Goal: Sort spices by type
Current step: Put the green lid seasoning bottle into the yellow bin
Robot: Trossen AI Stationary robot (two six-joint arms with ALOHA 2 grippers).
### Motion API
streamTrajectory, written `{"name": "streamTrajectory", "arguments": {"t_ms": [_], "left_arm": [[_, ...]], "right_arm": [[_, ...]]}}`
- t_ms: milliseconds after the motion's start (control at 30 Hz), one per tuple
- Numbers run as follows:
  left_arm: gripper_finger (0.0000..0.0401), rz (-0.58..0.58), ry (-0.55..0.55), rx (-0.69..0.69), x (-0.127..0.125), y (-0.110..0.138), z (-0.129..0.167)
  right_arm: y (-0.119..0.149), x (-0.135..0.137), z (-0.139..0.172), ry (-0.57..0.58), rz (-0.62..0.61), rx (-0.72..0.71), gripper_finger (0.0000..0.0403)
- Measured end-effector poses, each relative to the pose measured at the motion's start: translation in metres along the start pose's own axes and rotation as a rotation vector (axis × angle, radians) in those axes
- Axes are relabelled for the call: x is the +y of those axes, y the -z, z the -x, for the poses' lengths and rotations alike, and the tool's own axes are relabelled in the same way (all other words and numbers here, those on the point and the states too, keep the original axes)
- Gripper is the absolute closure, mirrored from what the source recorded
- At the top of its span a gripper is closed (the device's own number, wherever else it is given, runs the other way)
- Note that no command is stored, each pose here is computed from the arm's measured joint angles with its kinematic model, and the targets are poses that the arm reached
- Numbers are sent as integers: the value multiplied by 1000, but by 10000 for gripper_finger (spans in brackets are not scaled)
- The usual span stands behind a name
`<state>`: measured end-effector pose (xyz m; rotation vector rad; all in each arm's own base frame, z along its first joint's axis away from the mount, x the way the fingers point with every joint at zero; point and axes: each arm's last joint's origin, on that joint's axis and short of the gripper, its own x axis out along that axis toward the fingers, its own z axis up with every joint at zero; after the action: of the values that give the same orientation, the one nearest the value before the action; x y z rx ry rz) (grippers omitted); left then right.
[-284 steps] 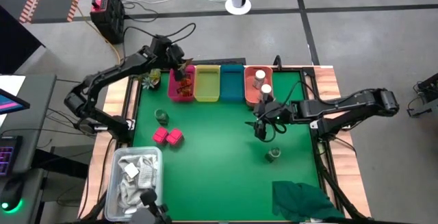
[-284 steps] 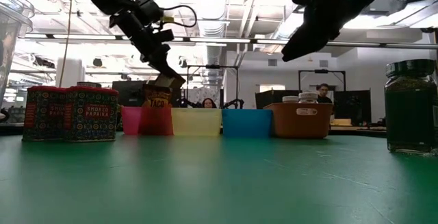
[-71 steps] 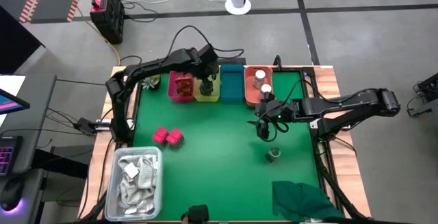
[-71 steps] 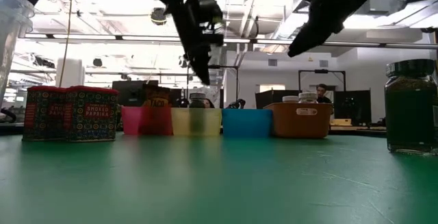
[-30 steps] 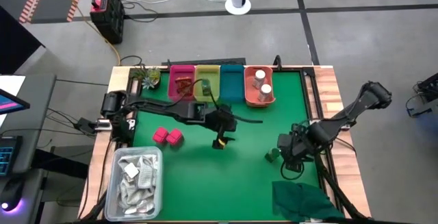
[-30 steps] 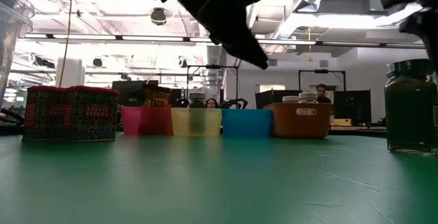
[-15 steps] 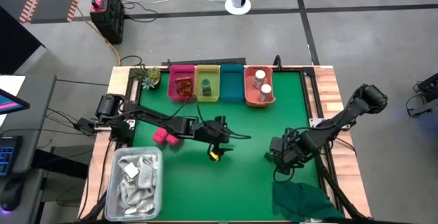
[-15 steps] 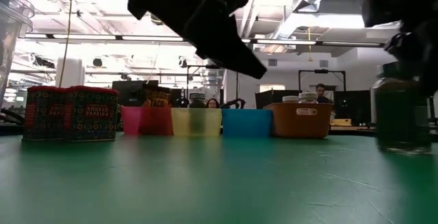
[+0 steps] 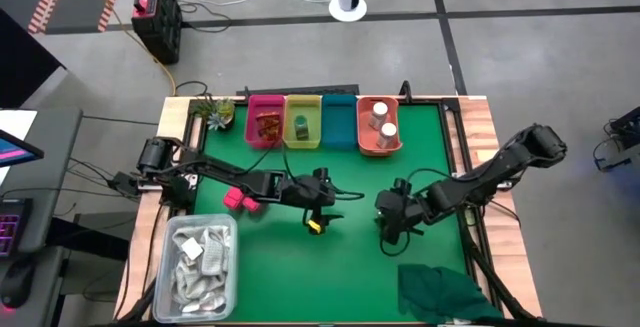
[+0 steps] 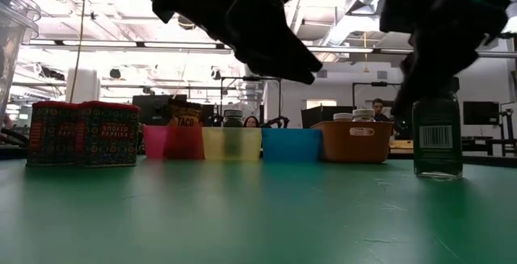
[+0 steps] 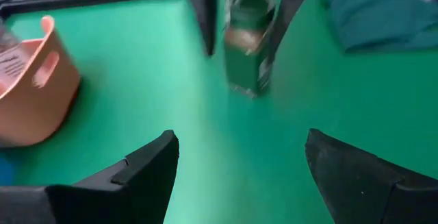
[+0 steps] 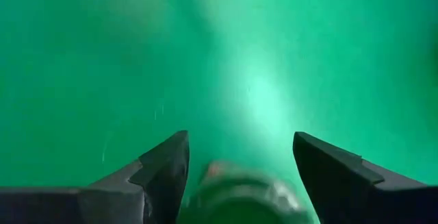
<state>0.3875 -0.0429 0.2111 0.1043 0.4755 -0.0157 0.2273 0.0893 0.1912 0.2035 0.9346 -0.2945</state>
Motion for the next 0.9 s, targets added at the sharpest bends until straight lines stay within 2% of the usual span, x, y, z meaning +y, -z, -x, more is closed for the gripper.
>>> {"name": "streamTrajectory", "arguments": {"t_ms": [133, 400, 633, 900], "left_arm": [[99, 39, 39, -27, 0, -2, 0], [99, 58, 49, -25, -1, -2, 0], [99, 107, 60, -18, -1, -2, -1], [99, 125, 76, -37, -2, -4, 0]], "right_arm": [[-7, -2, -2, -8, 14, -44, 117], [-4, -4, -2, -6, 18, 2, 117], [-3, -6, 2, 1, -76, 17, 117], [7, -1, 6, -2, -76, 90, 117]]}}
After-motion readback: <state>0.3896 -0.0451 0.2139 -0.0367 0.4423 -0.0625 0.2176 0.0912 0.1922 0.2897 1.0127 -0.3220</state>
